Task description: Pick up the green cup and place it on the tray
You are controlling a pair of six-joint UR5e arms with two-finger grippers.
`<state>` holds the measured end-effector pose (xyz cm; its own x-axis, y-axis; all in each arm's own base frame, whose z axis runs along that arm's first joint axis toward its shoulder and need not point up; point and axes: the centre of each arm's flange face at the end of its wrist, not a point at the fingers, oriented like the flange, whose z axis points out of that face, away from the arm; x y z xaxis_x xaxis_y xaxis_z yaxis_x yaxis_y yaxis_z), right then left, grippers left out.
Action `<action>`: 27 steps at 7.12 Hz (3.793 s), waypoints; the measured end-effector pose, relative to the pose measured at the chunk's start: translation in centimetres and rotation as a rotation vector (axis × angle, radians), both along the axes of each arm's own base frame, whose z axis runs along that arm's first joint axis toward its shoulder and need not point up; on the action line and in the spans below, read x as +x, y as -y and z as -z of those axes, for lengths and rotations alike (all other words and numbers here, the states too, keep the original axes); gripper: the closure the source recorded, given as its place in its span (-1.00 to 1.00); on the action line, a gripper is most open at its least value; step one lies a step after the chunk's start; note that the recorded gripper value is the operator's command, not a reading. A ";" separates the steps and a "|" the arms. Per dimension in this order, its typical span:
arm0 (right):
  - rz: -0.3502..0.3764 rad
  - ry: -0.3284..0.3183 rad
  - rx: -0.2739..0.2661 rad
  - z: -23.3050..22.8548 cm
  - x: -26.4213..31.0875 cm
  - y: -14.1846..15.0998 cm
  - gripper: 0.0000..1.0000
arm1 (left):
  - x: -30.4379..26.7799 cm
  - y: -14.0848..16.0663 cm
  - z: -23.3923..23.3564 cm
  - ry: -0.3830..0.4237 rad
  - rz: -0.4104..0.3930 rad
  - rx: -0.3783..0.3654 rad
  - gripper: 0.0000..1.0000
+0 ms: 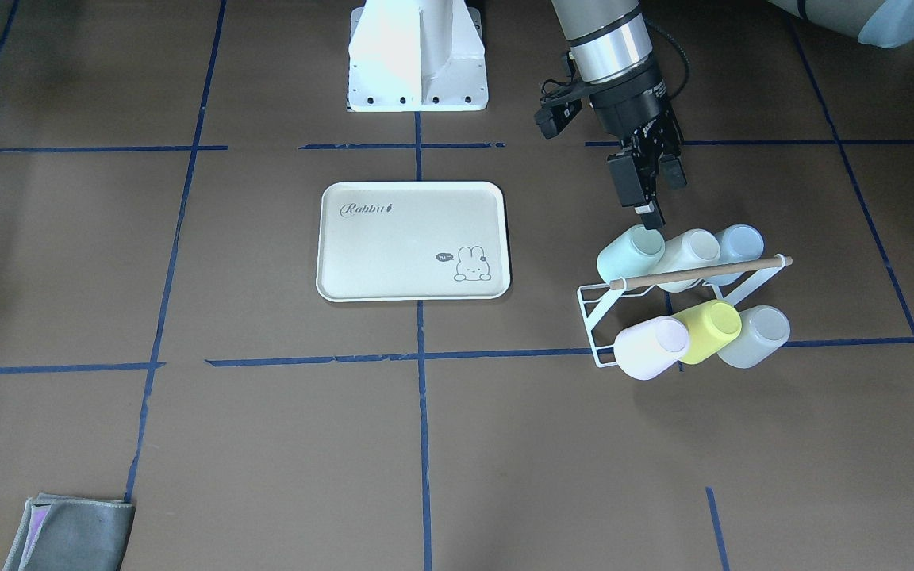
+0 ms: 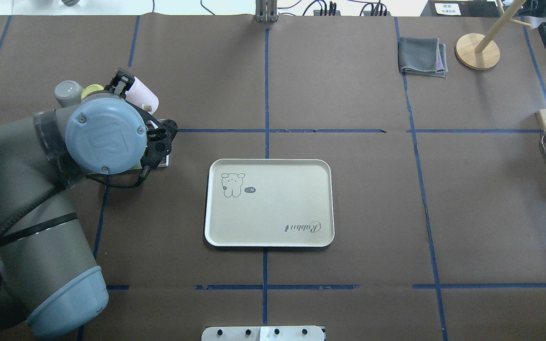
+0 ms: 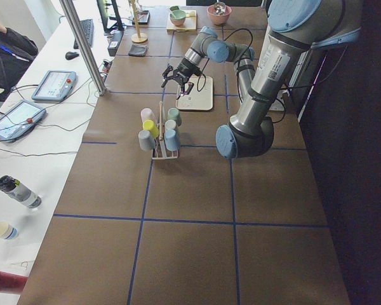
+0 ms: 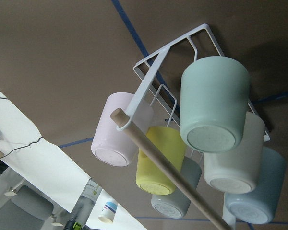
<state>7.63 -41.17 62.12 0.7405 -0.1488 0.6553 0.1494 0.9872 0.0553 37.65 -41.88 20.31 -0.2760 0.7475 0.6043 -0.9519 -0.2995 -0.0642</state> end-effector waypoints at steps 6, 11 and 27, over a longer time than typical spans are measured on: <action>0.001 -0.001 -0.002 -0.1 0.0 -0.1 -0.99 | 6.2 -4.0 -3.4 0.150 -0.092 0.030 -1.00; 0.001 -0.001 -0.001 -0.1 0.0 0.0 -0.99 | 8.6 -3.1 -5.8 0.162 -0.018 0.034 -1.00; 0.000 -0.001 -0.002 -0.1 0.0 -0.1 -0.99 | 13.5 -1.0 -13.4 0.184 0.023 0.036 -0.97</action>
<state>7.66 -41.10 62.25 0.7412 -0.1477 0.6548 0.1499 0.9873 0.0530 51.18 -40.89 33.73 -0.3674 0.7338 0.5715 -0.9297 -0.2721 -0.2482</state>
